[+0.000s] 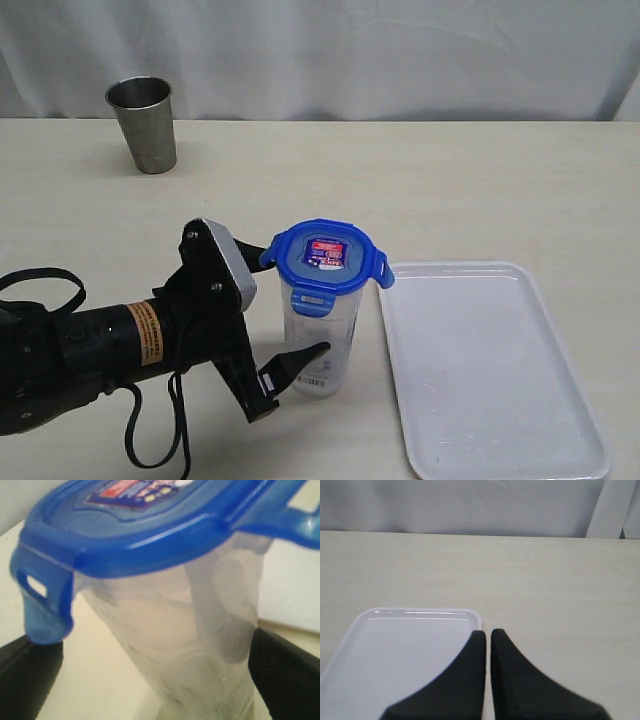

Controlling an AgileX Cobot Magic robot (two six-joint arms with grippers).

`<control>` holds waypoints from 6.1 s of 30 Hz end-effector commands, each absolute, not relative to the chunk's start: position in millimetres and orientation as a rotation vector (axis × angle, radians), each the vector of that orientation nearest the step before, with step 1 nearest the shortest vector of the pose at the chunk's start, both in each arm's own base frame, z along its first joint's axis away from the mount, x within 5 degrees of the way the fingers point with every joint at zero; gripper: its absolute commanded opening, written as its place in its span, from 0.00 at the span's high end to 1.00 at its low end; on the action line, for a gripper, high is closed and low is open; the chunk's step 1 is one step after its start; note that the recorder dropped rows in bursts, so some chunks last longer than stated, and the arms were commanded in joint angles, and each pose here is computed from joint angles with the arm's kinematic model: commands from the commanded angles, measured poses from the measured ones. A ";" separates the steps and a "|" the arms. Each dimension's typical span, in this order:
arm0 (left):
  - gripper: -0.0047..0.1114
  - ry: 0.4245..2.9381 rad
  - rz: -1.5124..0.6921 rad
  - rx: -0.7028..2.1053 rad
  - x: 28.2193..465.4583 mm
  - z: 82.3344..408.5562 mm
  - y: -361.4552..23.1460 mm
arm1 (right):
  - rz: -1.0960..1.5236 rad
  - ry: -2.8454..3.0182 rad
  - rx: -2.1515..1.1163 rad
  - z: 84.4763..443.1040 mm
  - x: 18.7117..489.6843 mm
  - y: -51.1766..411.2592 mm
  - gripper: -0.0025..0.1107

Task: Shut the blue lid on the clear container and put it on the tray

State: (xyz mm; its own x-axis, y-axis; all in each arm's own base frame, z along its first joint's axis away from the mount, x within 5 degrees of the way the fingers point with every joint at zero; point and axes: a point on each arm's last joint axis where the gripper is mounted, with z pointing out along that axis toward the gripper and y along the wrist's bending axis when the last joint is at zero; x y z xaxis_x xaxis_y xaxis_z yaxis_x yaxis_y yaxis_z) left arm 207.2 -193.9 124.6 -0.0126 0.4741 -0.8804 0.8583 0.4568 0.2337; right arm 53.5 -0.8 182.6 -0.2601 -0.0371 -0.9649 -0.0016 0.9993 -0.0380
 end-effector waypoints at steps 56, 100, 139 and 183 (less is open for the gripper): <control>0.05 1.657 -0.540 1.309 219.0 119.0 -163.0 | 0.416 1.741 0.092 265.3 130.3 31.0 0.94; 0.05 1.472 -0.829 1.353 254.4 93.8 -166.0 | 0.443 2.319 -0.329 216.9 200.0 108.7 0.94; 0.05 1.466 -0.800 1.378 254.7 92.3 -165.4 | 1.237 2.260 -0.305 137.7 244.5 78.5 0.94; 0.05 1.366 -0.939 1.358 267.9 78.9 -178.6 | 1.216 2.260 -0.462 138.4 252.5 106.5 0.94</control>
State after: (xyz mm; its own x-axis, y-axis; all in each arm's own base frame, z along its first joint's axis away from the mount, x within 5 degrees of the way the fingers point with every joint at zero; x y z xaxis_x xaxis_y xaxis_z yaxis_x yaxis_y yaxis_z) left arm 265.2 -175.8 81.8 0.0906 0.2722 -0.9580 0.9879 0.0971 0.1210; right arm 251.6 105.6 136.7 -0.8049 -0.0540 -0.5909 -0.5186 0.5479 0.6564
